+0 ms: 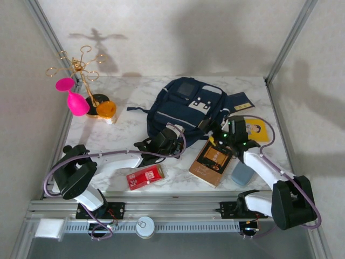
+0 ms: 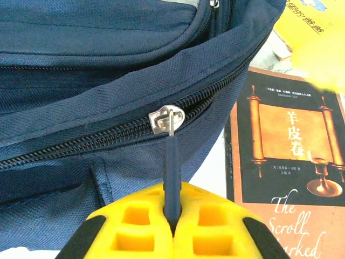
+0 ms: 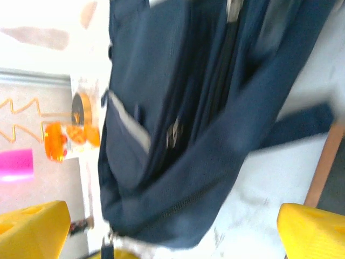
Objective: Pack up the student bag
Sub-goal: Unzip the student bag at the center of the table.
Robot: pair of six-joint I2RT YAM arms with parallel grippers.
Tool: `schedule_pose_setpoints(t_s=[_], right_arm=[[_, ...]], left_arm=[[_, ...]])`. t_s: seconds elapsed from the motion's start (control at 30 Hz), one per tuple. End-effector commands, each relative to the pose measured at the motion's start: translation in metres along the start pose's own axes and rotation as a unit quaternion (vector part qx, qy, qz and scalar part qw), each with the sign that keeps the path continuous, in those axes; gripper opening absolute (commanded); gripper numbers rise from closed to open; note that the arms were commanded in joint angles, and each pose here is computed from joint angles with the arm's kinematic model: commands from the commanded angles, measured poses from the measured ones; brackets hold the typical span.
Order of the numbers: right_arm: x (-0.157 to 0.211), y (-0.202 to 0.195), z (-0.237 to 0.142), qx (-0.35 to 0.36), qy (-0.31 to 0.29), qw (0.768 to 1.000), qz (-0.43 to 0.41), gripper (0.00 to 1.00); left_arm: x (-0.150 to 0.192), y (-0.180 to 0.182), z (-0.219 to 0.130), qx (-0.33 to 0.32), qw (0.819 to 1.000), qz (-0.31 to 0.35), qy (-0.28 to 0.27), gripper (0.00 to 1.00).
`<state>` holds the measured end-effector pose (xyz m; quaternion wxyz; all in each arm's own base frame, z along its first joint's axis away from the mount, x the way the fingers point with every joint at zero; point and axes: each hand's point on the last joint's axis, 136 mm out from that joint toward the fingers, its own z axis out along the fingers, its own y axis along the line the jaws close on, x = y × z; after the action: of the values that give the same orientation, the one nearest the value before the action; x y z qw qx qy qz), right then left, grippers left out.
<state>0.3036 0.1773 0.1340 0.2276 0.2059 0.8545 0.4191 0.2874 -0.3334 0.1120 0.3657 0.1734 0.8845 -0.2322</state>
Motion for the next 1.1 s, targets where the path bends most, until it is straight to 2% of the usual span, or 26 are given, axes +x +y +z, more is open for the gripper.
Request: schedule_pose_setpoints(t_s=[0.0, 0.1, 0.23, 0.33, 0.43, 0.6, 0.77, 0.87, 0.93, 1.07], right_arm=[[0.003, 0.014, 0.01, -0.028, -0.019, 0.997, 0.074, 0.99], [0.008, 0.024, 0.023, -0.036, -0.028, 0.994, 0.102, 0.99], [0.006, 0.022, 0.044, -0.013, -0.059, 0.992, 0.113, 0.97], [-0.001, 0.025, 0.057, -0.011, -0.065, 0.993, 0.097, 0.85], [-0.006, 0.03, 0.065, -0.006, -0.074, 0.996, 0.057, 0.64], [0.002, 0.042, 0.078, -0.009, -0.03, 0.999, -0.012, 0.33], [0.004, 0.059, 0.061, -0.02, -0.006, 0.993, -0.117, 0.17], [-0.008, 0.055, 0.046, -0.011, 0.001, 0.985, -0.17, 0.14], [-0.017, 0.053, 0.036, -0.031, 0.015, 0.98, -0.197, 0.12], [-0.038, 0.038, 0.028, -0.019, 0.027, 0.974, -0.224, 0.11]], left_arm=[[-0.03, -0.017, -0.001, 0.029, 0.999, -0.013, -0.038, 0.0], [-0.03, -0.021, 0.0, 0.038, 0.999, -0.012, -0.036, 0.0], [-0.028, -0.027, 0.004, 0.055, 0.998, -0.012, -0.028, 0.0], [-0.026, -0.027, 0.007, 0.054, 0.998, -0.014, -0.025, 0.0], [-0.028, -0.03, 0.005, 0.062, 0.998, -0.017, -0.026, 0.0], [-0.027, -0.029, -0.002, 0.062, 0.998, -0.021, -0.025, 0.0], [-0.016, -0.01, -0.012, 0.027, 0.999, -0.038, -0.016, 0.0], [-0.005, 0.011, -0.022, -0.005, 0.998, -0.054, -0.012, 0.0], [0.004, 0.028, -0.027, -0.026, 0.997, -0.071, -0.008, 0.0], [0.018, 0.061, -0.033, -0.061, 0.992, -0.106, -0.001, 0.0]])
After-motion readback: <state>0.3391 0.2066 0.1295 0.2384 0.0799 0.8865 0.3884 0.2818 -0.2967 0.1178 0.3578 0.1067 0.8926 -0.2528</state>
